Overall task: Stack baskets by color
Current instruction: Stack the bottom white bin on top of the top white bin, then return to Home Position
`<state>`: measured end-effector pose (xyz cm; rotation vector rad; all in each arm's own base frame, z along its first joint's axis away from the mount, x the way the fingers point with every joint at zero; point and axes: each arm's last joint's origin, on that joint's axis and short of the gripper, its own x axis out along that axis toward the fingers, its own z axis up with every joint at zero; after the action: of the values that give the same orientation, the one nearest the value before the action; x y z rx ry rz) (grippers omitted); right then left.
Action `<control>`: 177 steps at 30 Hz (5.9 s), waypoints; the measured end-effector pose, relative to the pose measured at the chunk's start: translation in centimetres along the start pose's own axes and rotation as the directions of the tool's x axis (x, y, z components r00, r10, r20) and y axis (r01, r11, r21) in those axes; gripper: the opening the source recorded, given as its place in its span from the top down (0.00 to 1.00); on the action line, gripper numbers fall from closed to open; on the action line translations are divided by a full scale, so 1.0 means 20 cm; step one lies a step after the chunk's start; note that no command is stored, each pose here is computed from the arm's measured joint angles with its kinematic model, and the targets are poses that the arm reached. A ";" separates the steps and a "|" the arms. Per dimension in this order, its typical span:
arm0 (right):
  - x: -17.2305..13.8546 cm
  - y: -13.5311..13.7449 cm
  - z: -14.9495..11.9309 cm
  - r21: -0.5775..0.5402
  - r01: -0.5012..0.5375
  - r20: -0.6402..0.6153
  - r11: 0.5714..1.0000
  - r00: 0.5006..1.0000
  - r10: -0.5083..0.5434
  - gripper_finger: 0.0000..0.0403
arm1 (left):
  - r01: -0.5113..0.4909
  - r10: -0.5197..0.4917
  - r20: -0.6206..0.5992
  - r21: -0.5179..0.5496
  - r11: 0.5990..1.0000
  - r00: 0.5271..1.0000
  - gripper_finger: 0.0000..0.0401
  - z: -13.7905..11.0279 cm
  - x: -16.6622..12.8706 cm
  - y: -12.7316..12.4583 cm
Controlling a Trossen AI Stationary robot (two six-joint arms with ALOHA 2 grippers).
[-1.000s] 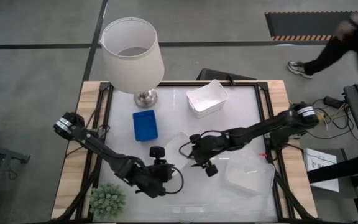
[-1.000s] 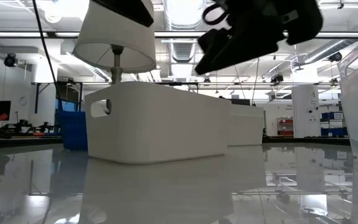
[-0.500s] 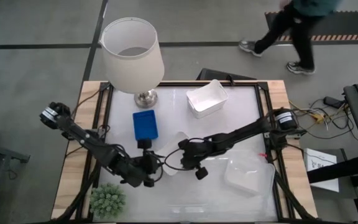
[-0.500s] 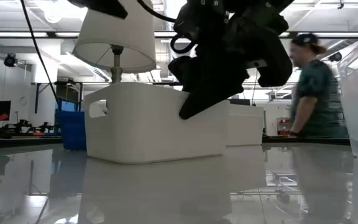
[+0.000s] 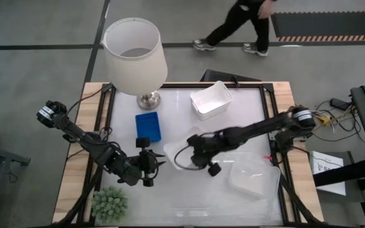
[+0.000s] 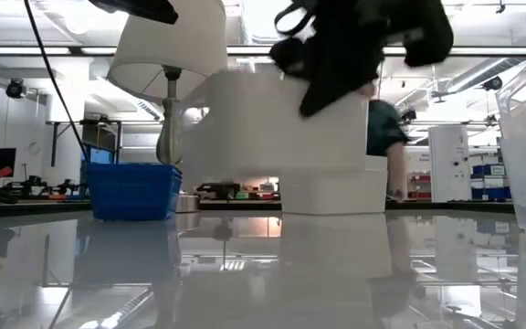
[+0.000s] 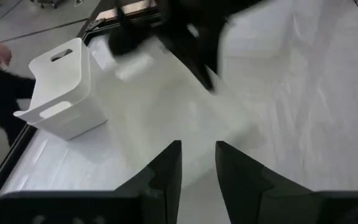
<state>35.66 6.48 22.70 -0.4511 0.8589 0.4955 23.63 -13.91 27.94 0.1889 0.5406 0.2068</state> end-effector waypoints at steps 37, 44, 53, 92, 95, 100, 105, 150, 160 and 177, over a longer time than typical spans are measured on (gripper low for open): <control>-0.76 -0.76 -1.04 -0.009 0.103 0.004 0.995 0.995 -0.103 0.98 | -0.050 0.049 0.037 0.024 0.998 0.998 0.80 0.02 0.00 0.01; -0.76 -0.73 -0.99 0.020 0.065 0.001 0.998 0.998 -0.065 0.98 | -0.052 0.051 0.038 0.024 0.998 0.998 0.80 0.02 0.00 0.01; -0.73 -0.75 -0.99 0.195 0.076 0.000 0.978 0.997 -0.077 0.93 | -0.061 0.060 0.036 0.022 0.998 0.998 0.80 0.02 0.01 0.01; -0.55 0.24 -0.85 0.177 0.219 0.467 0.960 0.839 -0.278 0.97 | 0.093 0.020 0.462 -0.221 0.971 0.887 0.80 -0.73 -0.10 0.39; -0.56 0.30 -0.90 0.174 0.238 0.493 0.956 0.819 -0.293 0.97 | 0.097 0.024 0.492 -0.219 0.971 0.870 0.80 -0.76 -0.12 0.41; -0.60 0.37 -0.96 0.168 0.293 0.546 0.941 0.767 -0.336 0.97 | 0.070 0.071 0.505 -0.255 0.964 0.860 0.80 -0.84 -0.12 0.43; -0.67 0.43 -1.01 0.155 0.428 0.605 0.890 0.671 -0.428 0.97 | -0.056 0.177 0.511 -0.243 0.968 0.841 0.80 -0.83 -0.15 0.47; -0.51 0.51 -1.14 0.176 0.160 0.713 0.971 0.659 -0.238 0.97 | -0.172 0.285 0.595 -0.241 0.955 0.751 0.80 -0.81 -0.26 0.56; -0.51 0.51 -1.14 0.176 0.158 0.711 0.972 0.662 -0.237 0.97 | -0.177 0.281 0.588 -0.229 0.957 0.758 0.80 -0.81 -0.25 0.55; -0.51 0.51 -1.14 0.176 0.158 0.710 0.972 0.663 -0.236 0.97 | -0.178 0.279 0.586 -0.225 0.958 0.761 0.80 -0.81 -0.25 0.55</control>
<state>10.45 -0.38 15.97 -0.2087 0.0437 0.3763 9.38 -2.51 19.24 0.1574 -0.1600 0.4087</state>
